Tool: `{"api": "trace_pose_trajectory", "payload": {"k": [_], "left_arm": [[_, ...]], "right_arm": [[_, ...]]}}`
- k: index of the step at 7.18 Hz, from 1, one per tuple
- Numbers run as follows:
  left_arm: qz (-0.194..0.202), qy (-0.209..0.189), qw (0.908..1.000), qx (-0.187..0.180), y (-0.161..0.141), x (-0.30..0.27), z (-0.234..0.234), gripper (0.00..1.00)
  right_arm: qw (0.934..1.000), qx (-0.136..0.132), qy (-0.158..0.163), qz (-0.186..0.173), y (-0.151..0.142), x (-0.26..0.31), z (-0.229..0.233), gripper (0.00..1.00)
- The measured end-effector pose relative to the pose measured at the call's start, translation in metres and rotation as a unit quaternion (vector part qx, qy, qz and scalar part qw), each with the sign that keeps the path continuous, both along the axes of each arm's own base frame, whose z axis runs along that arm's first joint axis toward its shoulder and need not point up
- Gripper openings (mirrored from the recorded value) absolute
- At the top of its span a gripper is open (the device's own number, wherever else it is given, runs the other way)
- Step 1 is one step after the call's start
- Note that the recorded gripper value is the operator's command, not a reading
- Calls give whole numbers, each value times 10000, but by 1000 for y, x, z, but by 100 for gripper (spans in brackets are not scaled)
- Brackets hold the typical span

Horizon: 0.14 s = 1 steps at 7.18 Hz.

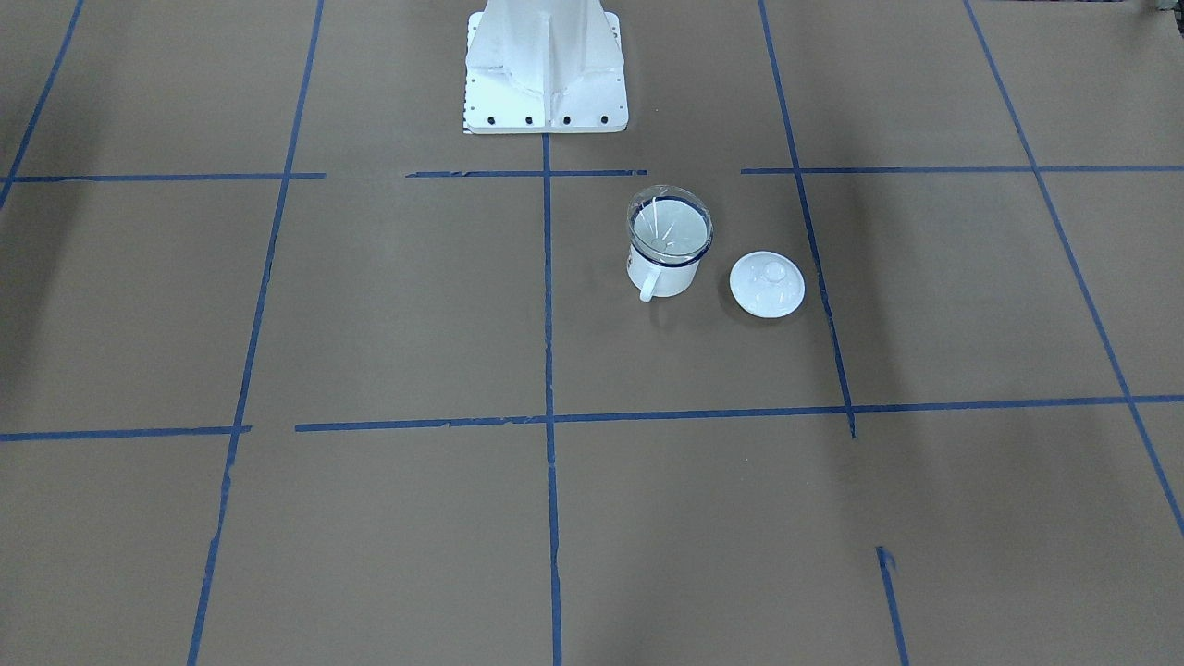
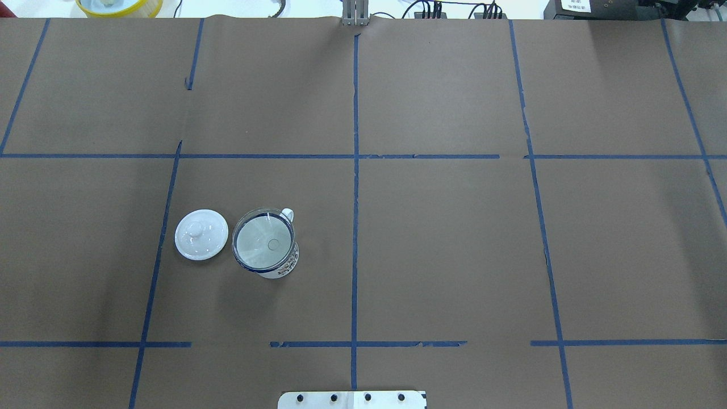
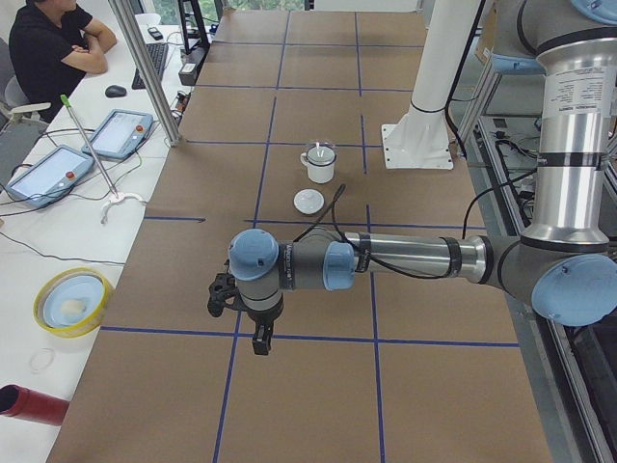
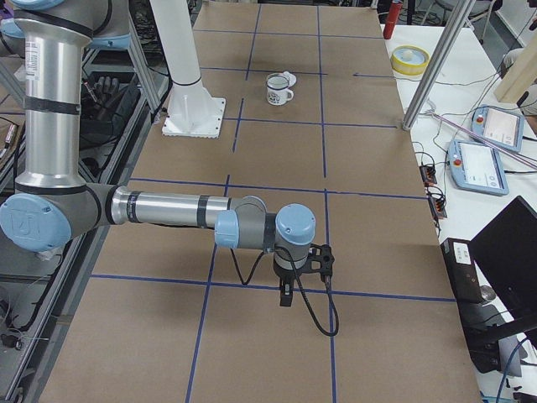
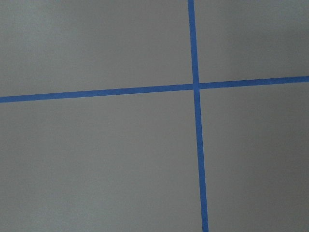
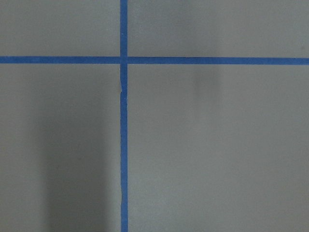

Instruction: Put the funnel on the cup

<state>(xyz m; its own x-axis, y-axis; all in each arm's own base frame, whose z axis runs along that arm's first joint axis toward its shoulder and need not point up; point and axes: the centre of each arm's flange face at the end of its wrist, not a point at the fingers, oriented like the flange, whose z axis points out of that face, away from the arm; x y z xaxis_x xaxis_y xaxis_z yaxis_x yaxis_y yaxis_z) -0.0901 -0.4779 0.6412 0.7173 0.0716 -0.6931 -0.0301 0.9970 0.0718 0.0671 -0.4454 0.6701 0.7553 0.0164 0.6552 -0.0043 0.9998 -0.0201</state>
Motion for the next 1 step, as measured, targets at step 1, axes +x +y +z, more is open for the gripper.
{"api": "trace_pose_trajectory", "payload": {"k": [1], "left_arm": [[0, 0, 10000, 14, -1, 0, -2, 100]], "right_arm": [[10000, 1, 0, 0, 0, 0, 0, 100]]}}
